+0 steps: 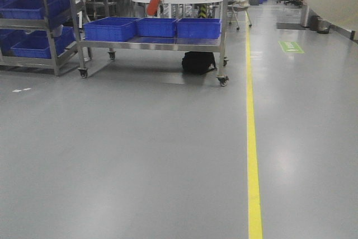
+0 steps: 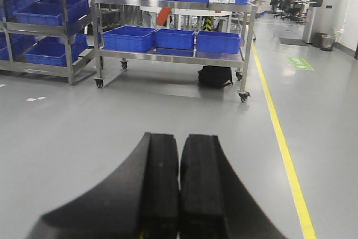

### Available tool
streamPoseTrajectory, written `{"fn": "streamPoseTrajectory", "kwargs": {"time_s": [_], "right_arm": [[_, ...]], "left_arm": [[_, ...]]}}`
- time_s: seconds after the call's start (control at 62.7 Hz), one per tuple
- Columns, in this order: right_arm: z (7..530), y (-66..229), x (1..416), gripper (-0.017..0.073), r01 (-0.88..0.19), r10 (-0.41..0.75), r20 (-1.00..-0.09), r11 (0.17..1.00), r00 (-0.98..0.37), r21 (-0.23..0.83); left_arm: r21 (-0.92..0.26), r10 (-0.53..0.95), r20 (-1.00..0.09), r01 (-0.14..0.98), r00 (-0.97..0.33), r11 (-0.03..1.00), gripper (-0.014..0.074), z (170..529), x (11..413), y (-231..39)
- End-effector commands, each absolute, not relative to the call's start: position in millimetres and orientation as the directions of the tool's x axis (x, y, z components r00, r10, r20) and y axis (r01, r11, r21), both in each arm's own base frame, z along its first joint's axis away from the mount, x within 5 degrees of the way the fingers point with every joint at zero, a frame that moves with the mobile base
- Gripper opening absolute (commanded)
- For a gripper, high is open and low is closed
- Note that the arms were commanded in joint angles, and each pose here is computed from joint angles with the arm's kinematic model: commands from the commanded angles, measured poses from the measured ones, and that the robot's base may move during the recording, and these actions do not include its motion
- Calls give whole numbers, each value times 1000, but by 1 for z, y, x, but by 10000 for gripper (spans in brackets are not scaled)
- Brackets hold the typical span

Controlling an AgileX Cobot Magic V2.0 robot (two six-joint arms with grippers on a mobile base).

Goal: Move white bin to right shelf second layer
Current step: 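Drive forward past the crate carts holding the bin in the right gripper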

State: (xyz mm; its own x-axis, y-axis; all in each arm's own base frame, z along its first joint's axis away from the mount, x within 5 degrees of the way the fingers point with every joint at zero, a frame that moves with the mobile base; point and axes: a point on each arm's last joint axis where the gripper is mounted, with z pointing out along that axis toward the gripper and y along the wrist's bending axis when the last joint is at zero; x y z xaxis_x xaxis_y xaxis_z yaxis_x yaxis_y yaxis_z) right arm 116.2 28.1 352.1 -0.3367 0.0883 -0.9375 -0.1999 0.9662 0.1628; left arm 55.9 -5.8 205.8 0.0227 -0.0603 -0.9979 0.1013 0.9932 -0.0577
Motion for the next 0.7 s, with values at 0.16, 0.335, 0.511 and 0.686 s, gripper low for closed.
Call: {"fn": "streamPoseTrajectory", "kwargs": {"time_s": [0.16, 0.335, 0.511, 0.686], "right_arm": [[370, 27, 117, 55, -204, 122, -968, 965, -219, 167], [370, 27, 117, 55, -204, 122, -968, 965, -219, 167], [370, 27, 117, 55, -204, 122, -968, 965, -219, 167], [370, 27, 117, 55, -204, 122, -968, 965, -219, 167]], "left_arm": [[-77, -85, -994, 105, 72, 992, 85, 201, 57, -6], [-77, -85, -994, 105, 72, 992, 85, 201, 57, -6], [-77, -85, -994, 105, 72, 992, 85, 201, 57, -6], [-77, -85, -994, 105, 72, 992, 85, 201, 57, -6]]}}
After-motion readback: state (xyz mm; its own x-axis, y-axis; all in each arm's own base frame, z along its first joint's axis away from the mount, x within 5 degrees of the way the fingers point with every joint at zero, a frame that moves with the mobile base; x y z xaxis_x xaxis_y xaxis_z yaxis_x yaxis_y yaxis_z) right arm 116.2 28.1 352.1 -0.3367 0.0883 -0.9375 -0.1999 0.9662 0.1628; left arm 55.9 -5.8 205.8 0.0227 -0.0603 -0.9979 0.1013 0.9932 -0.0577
